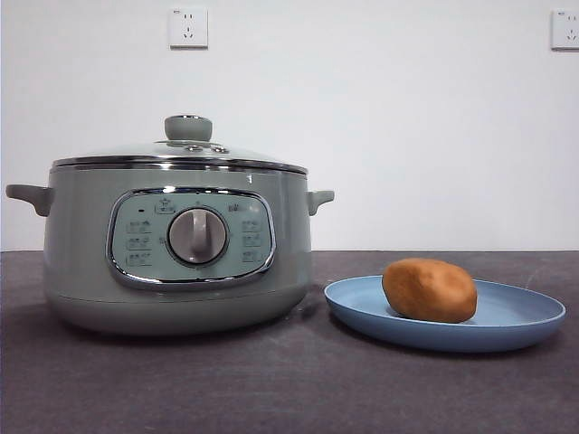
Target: Take the potato out from the steamer,put the potato on the plate,close the lid
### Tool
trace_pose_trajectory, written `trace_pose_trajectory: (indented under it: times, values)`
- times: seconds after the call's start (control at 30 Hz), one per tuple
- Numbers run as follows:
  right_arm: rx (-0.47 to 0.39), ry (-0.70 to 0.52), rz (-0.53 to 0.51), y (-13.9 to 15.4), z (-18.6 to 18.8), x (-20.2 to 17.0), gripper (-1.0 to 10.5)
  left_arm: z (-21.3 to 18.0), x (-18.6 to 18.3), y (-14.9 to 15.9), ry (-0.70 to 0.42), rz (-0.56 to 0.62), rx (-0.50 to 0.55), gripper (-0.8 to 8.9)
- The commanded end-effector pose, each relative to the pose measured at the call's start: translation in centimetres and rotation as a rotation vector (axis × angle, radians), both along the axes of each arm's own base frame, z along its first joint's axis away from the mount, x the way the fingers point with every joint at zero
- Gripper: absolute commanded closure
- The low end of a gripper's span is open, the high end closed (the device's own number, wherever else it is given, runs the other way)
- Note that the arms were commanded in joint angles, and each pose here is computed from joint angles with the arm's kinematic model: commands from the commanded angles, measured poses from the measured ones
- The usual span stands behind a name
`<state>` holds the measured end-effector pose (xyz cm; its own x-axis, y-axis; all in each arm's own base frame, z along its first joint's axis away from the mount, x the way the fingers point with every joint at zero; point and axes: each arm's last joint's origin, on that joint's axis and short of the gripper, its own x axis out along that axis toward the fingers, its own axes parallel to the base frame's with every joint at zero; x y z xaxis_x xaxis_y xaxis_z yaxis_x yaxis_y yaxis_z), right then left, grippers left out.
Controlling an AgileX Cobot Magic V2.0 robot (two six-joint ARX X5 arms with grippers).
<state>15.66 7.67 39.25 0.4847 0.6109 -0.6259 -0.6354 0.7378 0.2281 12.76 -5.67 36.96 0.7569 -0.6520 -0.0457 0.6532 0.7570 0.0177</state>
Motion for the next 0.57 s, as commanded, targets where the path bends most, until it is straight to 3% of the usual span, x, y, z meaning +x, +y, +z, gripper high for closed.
trace_pose_trajectory:
  times: [0.03,0.27,0.57]
  values:
    - [-0.002,-0.006,0.001,0.0,0.0,0.0,9.6,-5.7,-0.5,1.0,0.041,0.065,-0.077,8.15]
    - [-0.002,-0.006,0.001,0.0,0.0,0.0,9.6,-13.8,-2.4,3.0,0.061,0.232,-0.141,8.15]
    - [-0.002,-0.006,0.001,0.0,0.0,0.0,9.6,-18.6,-3.2,4.3,0.082,0.480,-0.260,8.15]
